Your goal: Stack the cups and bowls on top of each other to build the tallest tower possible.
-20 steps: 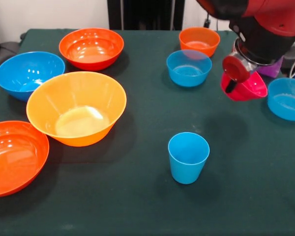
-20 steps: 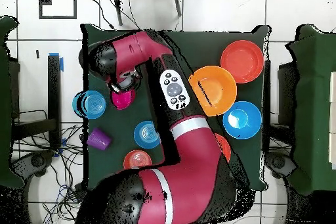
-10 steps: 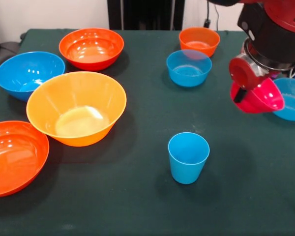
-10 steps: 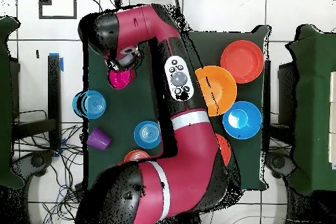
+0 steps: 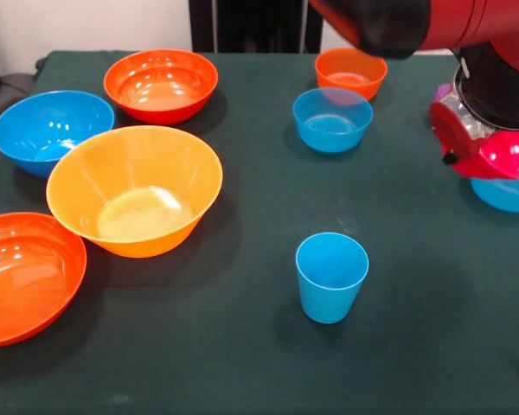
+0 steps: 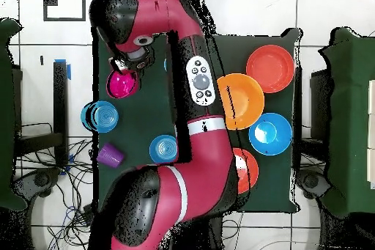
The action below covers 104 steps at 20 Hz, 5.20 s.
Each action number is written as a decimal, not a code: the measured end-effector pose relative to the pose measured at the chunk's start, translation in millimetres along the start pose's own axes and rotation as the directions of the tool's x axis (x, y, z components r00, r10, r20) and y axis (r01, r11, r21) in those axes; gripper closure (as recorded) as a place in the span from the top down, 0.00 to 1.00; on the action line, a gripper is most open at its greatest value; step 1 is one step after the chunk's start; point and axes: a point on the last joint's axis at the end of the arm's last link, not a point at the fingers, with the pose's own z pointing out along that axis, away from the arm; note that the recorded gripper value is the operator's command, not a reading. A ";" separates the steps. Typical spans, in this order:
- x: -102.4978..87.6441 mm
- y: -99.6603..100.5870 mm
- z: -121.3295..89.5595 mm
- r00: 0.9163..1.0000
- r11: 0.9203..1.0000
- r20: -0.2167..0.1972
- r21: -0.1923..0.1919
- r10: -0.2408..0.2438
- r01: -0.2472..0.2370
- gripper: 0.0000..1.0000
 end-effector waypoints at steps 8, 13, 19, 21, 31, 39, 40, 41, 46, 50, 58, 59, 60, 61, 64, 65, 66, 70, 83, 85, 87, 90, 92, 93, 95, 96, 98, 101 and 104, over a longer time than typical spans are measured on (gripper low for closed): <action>-6.2 1.4 9.7 0.999 0.991 -0.048 -0.134 -0.001 -0.006 0.00; -15.2 -1.6 13.6 0.999 0.978 -0.051 -0.208 0.000 -0.011 0.00; -25.2 -15.8 18.3 0.997 0.963 -0.079 -0.266 0.023 -0.043 0.00; -28.7 -22.0 18.9 0.994 0.956 -0.103 -0.284 0.041 -0.069 0.00; -48.2 -23.7 -2.7 0.976 0.938 -0.180 -0.299 0.125 -0.175 0.00; -59.6 5.5 -41.7 0.994 0.921 -0.090 -0.379 0.066 -0.095 0.00; -60.1 8.5 -47.0 0.995 0.917 -0.078 -0.390 0.058 -0.084 0.00; -60.4 10.4 -50.2 0.996 0.915 -0.071 -0.396 0.054 -0.078 0.00; -60.9 17.4 -66.1 0.999 0.902 -0.033 -0.430 0.033 -0.044 0.00; -60.4 19.8 -78.8 1.000 0.890 0.009 -0.457 0.000 0.004 0.00; -69.0 13.1 -89.2 0.991 0.913 0.098 -0.389 -0.088 0.120 0.00; -70.5 11.8 -89.6 0.989 0.917 0.107 -0.376 -0.097 0.131 0.00; -74.3 8.0 -91.0 0.984 0.927 0.130 -0.337 -0.126 0.163 0.00; -76.5 5.7 -92.2 0.979 0.933 0.142 -0.310 -0.144 0.183 0.00; -80.8 1.7 -97.2 0.968 0.940 0.168 -0.252 -0.189 0.228 0.00; -82.4 0.3 -101.1 0.960 0.941 0.179 -0.224 -0.215 0.252 0.00; -83.2 -0.2 -103.9 0.955 0.941 0.187 -0.207 -0.232 0.269 0.00; -84.0 0.2 -121.6 0.927 0.929 0.215 -0.146 -0.307 0.341 0.00; -80.6 4.3 -157.2 0.923 0.936 0.225 -0.096 -0.312 0.340 0.00; -80.8 4.5 -160.3 0.924 0.937 0.222 -0.089 -0.312 0.338 0.00; -81.0 4.9 -163.1 0.925 0.939 0.219 -0.083 -0.310 0.334 0.00; -81.1 5.3 -166.5 0.927 0.941 0.218 -0.080 -0.305 0.328 0.00; -81.4 5.5 -168.2 0.927 0.942 0.221 -0.078 -0.303 0.326 0.00; -81.8 5.5 -169.5 0.927 0.943 0.223 -0.074 -0.301 0.324 0.00; -83.1 4.6 -171.3 0.927 0.946 0.227 -0.061 -0.298 0.319 0.00; -83.6 4.2 -171.8 0.927 0.947 0.229 -0.056 -0.297 0.317 0.00; -85.4 2.2 -172.8 0.927 0.950 0.235 -0.040 -0.293 0.311 0.00; -87.9 -2.3 -175.3 0.922 0.952 0.253 -0.012 -0.293 0.306 0.00; -88.4 -5.9 -176.2 0.916 0.949 0.261 0.001 -0.304 0.315 0.00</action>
